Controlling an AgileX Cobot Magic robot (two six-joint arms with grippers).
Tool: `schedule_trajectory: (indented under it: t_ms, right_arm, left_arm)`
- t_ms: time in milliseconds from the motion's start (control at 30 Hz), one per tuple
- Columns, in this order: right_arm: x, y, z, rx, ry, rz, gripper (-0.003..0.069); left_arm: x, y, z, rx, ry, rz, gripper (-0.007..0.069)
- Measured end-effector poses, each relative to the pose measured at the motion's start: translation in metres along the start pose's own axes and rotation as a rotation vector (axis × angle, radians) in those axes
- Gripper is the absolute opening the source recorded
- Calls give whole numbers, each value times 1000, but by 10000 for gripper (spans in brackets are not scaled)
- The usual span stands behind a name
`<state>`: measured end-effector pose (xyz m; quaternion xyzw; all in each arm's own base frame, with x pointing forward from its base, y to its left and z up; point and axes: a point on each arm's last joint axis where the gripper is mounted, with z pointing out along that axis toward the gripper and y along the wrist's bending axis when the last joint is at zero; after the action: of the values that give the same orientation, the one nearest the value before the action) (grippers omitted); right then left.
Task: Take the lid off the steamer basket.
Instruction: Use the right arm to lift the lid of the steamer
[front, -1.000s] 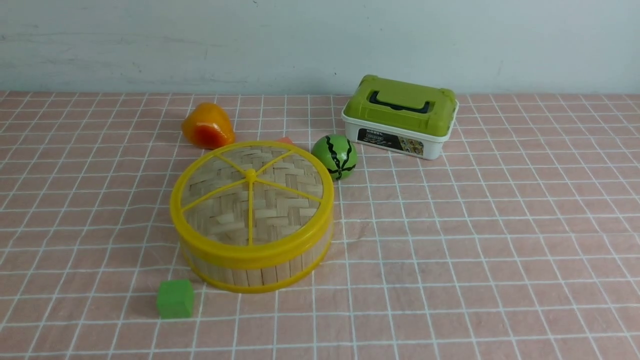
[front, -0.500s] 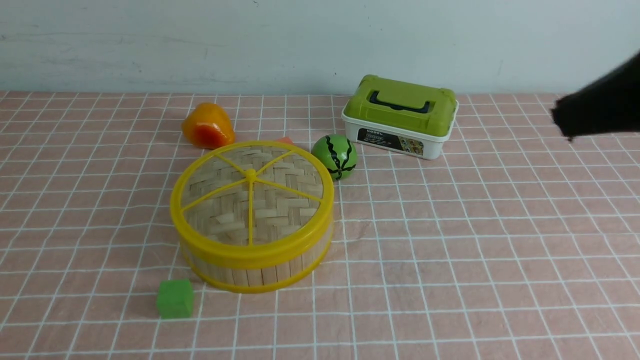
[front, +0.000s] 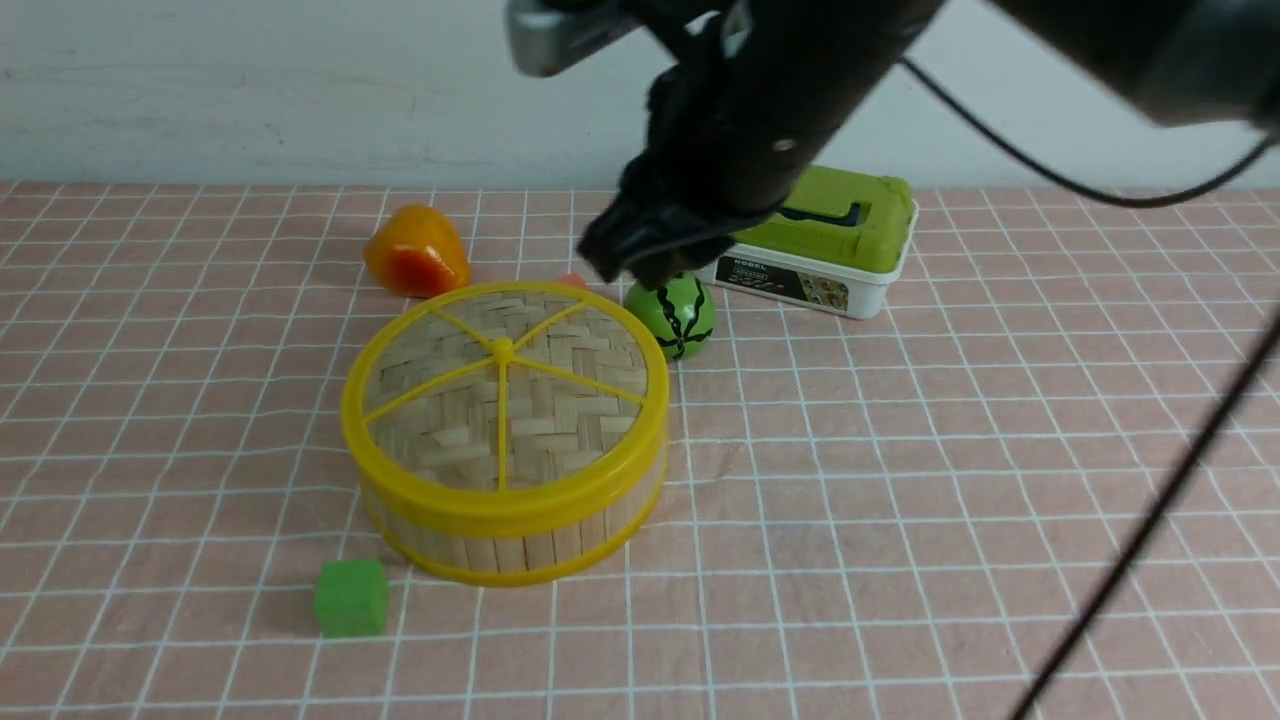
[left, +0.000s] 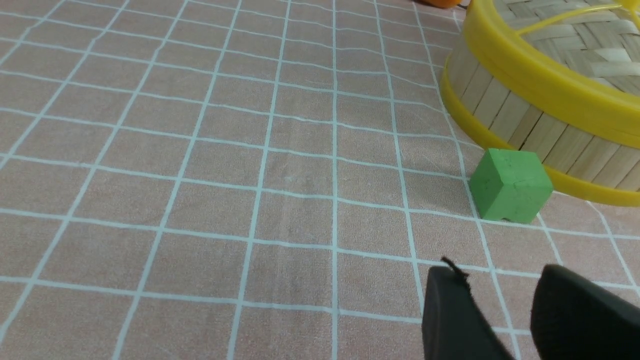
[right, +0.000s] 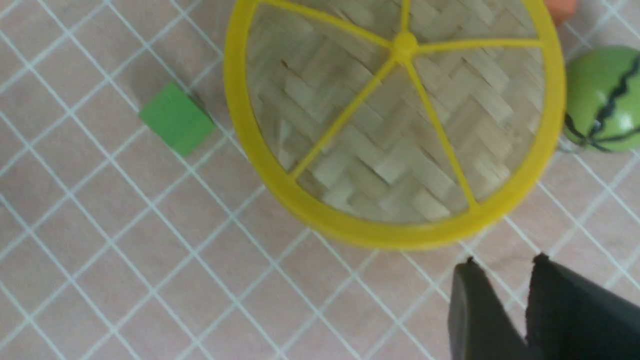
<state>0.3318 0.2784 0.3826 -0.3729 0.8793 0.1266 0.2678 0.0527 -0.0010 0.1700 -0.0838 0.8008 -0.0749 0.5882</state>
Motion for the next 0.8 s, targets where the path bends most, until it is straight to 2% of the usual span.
schedule_trajectory:
  t_ms: [33,67,100,167,267,467,800]
  right_arm:
    - [-4,-1,10,-9,-1,9,176]
    - [-11,-2,30,-20,0,23,242]
    - [-12,-2,33,-21,0,24,258]
    - [-18,-5,60,-22,5,46,349]
    - [-20,-8,88,-22,16,73,417]
    - [-19,-11,122,-22,16,102,433]
    - [-27,-15,153,-15,-122,117,379]
  left_arm:
    - [0,0,0,0,0,0,239]
    - [0,0,0,0,0,0,239]
    - [0,0,0,0,0,0,239]
    - [0,0,0,0,0,0,239]
    - [0,0,0,0,0,0,239]
    - [0,0,0,0,0,0,239]
    - [0,0,0,0,0,0,239]
